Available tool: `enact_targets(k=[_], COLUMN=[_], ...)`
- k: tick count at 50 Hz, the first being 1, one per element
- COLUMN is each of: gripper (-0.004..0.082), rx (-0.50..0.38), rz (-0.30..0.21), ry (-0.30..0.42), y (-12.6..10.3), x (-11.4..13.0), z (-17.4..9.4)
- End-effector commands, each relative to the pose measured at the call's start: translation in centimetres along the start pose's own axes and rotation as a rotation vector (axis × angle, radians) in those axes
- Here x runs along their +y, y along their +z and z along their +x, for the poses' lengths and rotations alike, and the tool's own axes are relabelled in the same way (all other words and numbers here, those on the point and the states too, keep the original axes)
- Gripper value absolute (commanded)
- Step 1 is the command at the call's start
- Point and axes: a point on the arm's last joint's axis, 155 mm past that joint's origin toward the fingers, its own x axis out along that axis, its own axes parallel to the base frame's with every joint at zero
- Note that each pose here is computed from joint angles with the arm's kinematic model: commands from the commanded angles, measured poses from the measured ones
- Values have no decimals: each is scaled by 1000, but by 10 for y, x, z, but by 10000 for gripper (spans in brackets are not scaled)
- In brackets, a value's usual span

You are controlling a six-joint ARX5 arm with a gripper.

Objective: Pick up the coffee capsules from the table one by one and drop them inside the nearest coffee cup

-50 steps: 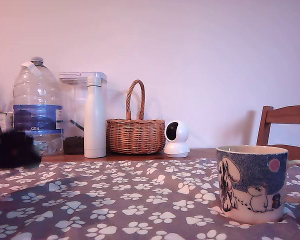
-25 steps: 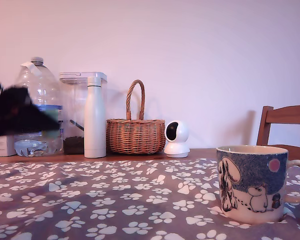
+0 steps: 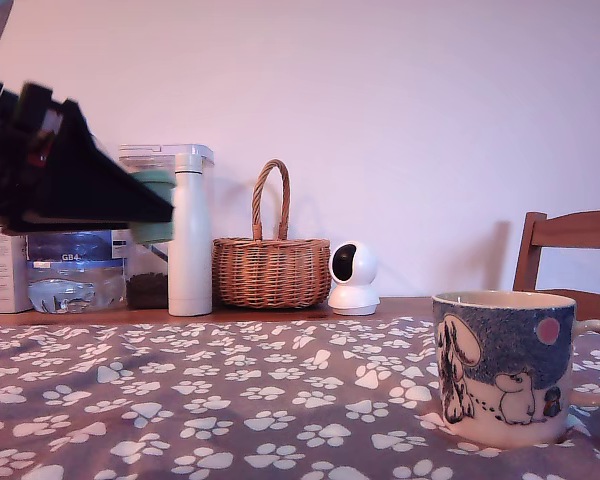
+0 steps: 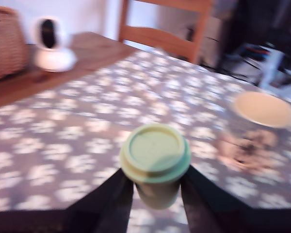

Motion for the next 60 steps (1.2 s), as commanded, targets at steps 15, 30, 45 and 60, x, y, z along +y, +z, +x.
enact_targets(k=[15,30,45,60], gripper=[72,72,72,73], rx=[54,61,81,143], rz=[41,69,84,78], ry=[-133,-214,-258,-241], y=[-14,-16,-22,-22], x=[-53,-84,-100,-99], z=[-4,-6,-7,-5])
